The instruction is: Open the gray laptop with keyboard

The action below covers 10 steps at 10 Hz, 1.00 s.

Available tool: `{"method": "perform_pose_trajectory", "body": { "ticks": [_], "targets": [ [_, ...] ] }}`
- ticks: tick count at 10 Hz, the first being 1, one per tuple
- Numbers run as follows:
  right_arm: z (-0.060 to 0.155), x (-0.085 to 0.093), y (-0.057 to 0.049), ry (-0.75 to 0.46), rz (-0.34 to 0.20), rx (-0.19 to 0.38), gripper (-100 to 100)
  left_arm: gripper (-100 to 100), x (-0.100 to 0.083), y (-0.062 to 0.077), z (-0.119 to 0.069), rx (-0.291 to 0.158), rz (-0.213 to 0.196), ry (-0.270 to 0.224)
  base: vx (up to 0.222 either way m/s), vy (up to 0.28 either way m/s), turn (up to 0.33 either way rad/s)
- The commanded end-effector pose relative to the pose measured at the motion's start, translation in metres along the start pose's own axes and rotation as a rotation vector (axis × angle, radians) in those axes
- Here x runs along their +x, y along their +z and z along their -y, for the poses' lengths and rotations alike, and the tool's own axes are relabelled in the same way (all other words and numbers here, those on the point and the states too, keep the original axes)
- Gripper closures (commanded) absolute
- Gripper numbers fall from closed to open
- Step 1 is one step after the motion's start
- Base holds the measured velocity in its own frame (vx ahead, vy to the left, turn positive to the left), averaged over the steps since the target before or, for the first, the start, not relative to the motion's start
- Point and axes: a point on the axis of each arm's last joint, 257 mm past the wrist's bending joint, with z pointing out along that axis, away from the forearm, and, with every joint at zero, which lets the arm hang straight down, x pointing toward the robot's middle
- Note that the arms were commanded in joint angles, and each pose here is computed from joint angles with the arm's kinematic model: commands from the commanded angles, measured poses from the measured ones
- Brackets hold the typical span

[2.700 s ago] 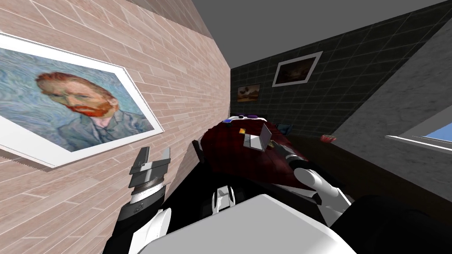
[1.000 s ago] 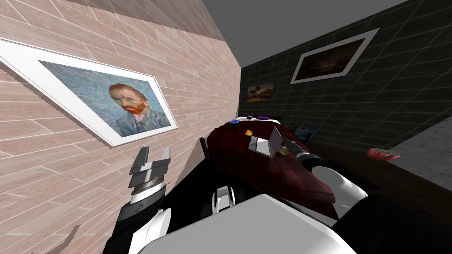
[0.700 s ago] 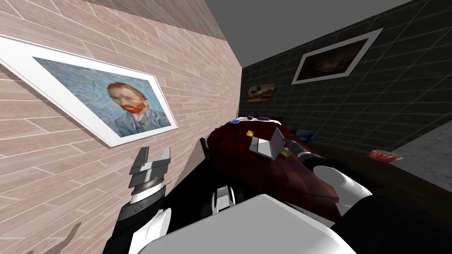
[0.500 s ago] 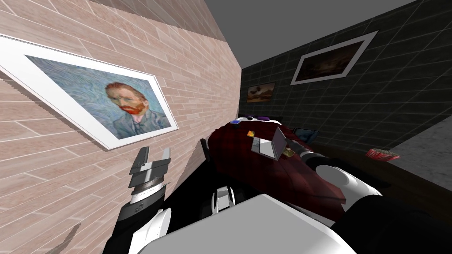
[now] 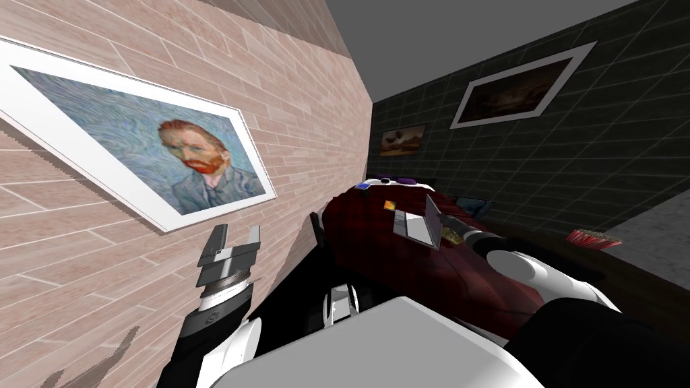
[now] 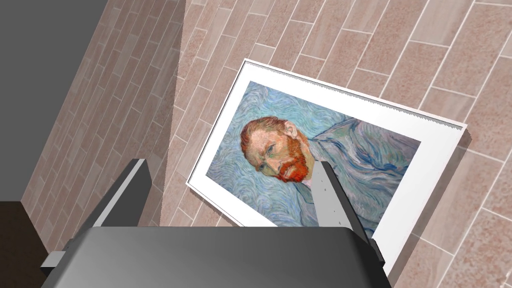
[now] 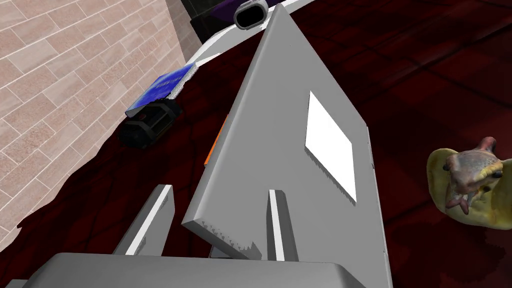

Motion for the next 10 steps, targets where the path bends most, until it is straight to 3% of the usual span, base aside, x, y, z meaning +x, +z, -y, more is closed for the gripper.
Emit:
{"method": "perform_pose_trajectory", "body": {
  "ticks": [1, 8, 10],
  "targets": [
    [-0.012, -0.008, 0.005, -0.079, 0.023, -0.029, 100, 0, 0.0, 0.0, 0.0, 0.0, 0.0, 0.0, 0.047, 0.069, 0.03],
    [-0.051, -0.027, 0.019, -0.362, 0.1, -0.118, 100, 0, 0.0, 0.0, 0.0, 0.0, 0.0, 0.0, 0.067, 0.093, 0.023],
    [-0.055, -0.029, 0.021, -0.38, 0.097, -0.124, 100, 0, 0.0, 0.0, 0.0, 0.0, 0.0, 0.0, 0.021, 0.04, 0.004]
  ]
}}
